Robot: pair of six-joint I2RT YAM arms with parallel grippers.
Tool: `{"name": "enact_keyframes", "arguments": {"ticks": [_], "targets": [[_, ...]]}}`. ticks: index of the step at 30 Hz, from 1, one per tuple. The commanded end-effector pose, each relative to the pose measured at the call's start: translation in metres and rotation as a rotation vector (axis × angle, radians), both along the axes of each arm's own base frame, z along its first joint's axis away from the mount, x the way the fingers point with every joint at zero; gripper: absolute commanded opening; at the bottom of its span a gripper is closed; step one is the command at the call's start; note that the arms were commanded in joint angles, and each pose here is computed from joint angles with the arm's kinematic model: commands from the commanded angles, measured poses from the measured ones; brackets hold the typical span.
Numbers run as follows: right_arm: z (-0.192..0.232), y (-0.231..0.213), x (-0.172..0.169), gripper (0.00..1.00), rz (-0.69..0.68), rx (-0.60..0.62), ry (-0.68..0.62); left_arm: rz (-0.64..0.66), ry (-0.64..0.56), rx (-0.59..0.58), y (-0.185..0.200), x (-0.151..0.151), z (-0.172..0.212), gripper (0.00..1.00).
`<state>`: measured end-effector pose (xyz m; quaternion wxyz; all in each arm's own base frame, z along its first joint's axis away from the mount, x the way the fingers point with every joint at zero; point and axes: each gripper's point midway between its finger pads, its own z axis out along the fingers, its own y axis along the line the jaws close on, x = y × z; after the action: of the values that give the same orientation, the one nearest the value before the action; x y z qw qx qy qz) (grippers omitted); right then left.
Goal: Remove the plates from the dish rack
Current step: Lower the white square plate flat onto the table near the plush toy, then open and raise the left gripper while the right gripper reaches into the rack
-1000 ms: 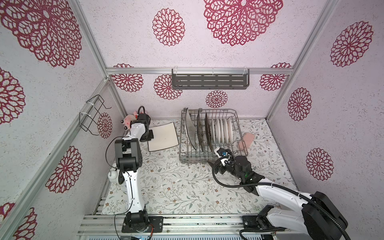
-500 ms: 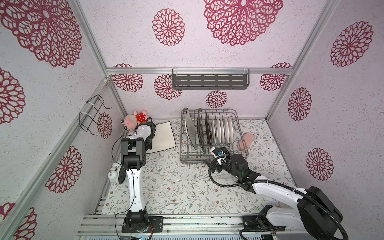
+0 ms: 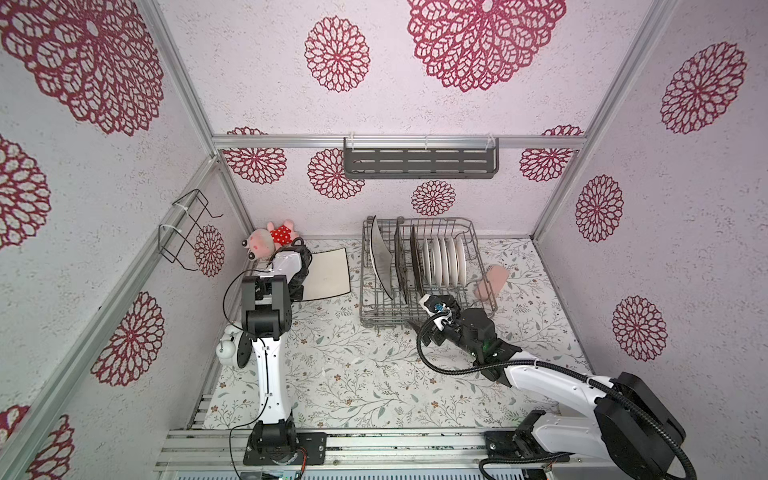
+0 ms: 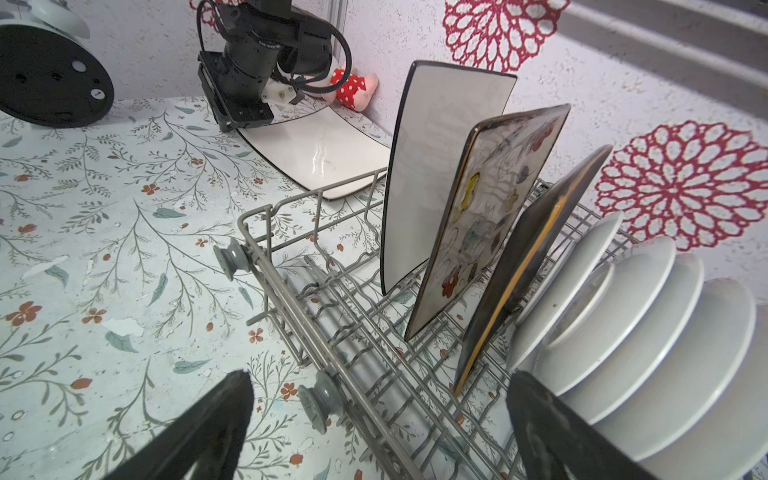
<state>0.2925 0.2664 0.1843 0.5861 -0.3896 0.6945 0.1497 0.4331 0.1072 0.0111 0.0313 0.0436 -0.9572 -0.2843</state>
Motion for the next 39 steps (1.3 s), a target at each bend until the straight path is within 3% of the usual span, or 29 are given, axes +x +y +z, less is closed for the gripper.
{"name": "enact_keyframes", "arguments": {"ticks": [1,15,24,30,34,39], "targets": [[0.026,0.003,0.003,0.99,0.005,0.017,-0.071,0.010,0.020,-0.147,-0.021,-0.008,-0.026,0.18],[0.046,0.011,0.004,0.99,0.046,0.000,-0.153,-0.043,-0.159,-0.180,-0.032,0.020,0.040,0.30],[0.088,0.051,0.008,0.96,0.063,0.085,-0.235,-0.101,-0.382,-0.234,-0.044,0.034,0.144,0.38],[0.088,0.091,0.012,0.94,0.029,0.121,-0.307,-0.137,-0.534,-0.325,-0.053,0.014,0.213,0.43],[0.084,0.107,0.030,0.94,-0.052,0.150,-0.351,-0.134,-0.700,-0.426,-0.063,-0.007,0.249,0.51],[0.079,0.118,0.049,0.95,-0.126,0.155,-0.402,-0.154,-0.798,-0.491,-0.072,-0.031,0.272,0.54]]}}
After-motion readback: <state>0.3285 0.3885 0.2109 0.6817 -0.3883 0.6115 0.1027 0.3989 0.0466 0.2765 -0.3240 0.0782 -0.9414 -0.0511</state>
